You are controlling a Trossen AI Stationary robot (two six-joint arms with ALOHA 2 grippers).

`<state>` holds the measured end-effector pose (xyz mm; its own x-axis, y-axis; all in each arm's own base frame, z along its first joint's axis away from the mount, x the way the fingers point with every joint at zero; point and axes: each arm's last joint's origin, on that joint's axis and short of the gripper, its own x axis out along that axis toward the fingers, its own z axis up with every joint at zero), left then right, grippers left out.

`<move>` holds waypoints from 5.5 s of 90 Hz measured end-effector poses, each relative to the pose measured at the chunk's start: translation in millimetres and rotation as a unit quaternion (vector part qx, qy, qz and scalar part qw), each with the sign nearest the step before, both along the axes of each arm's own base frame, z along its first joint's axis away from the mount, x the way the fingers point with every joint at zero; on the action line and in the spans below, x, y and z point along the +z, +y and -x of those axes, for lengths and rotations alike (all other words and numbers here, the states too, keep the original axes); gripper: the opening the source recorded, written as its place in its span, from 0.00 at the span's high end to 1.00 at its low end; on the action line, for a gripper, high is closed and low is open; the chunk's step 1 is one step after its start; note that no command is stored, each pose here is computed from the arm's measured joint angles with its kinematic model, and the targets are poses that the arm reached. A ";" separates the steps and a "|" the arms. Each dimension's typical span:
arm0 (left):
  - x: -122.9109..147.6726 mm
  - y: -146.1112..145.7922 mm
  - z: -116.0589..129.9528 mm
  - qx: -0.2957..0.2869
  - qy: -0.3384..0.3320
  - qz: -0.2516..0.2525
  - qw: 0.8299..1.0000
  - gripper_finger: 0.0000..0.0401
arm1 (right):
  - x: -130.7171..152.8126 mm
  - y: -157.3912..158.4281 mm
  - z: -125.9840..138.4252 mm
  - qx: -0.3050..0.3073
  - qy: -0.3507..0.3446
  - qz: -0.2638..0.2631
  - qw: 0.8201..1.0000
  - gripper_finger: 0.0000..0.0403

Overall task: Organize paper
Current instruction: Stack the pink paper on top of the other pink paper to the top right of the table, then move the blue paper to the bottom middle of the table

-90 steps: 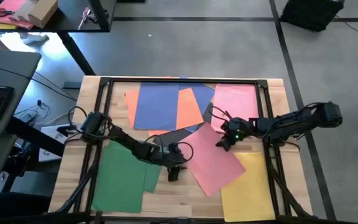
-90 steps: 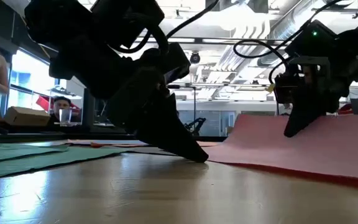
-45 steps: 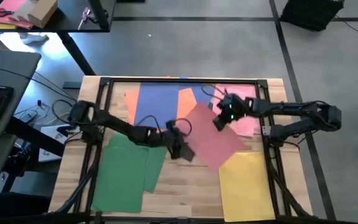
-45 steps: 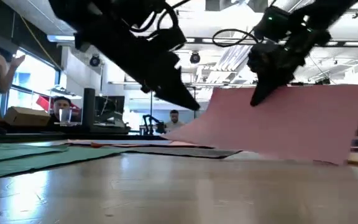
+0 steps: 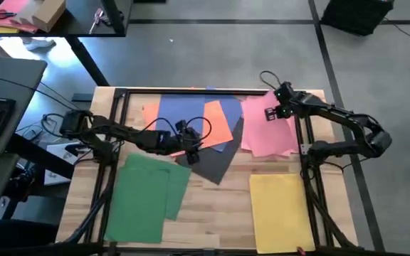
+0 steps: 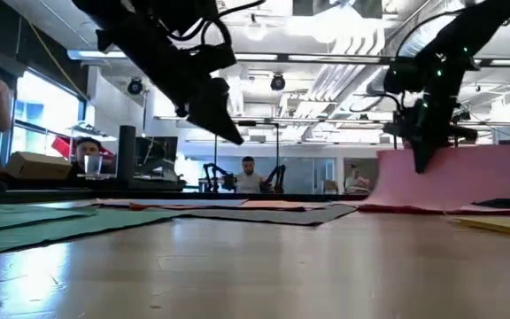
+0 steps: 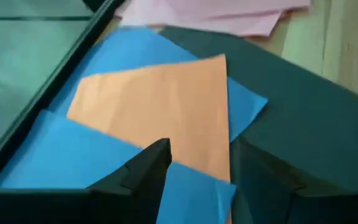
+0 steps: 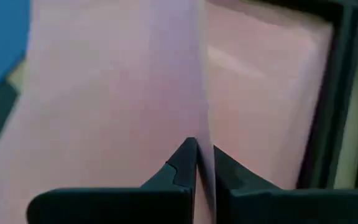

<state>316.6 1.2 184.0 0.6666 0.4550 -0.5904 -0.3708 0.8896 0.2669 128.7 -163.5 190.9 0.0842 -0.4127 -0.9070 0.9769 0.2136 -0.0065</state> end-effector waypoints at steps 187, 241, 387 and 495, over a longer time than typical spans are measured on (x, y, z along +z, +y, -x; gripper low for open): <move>-8.1 17.4 16.6 -0.040 -0.013 0.080 0.996 0.58 | -57.9 89.7 -133.4 0.402 0.009 0.071 0.913 0.35; -17.1 24.2 25.0 0.010 0.038 0.077 0.996 0.58 | -57.2 98.7 -132.2 0.444 0.099 0.028 0.890 0.35; -34.4 58.5 124.6 0.189 0.049 0.164 0.967 0.58 | -72.5 143.9 -265.2 0.614 -0.024 0.242 0.751 0.35; -83.6 62.4 149.6 0.175 0.047 0.206 0.962 0.58 | -70.9 136.8 -282.0 0.702 0.032 0.298 0.646 0.38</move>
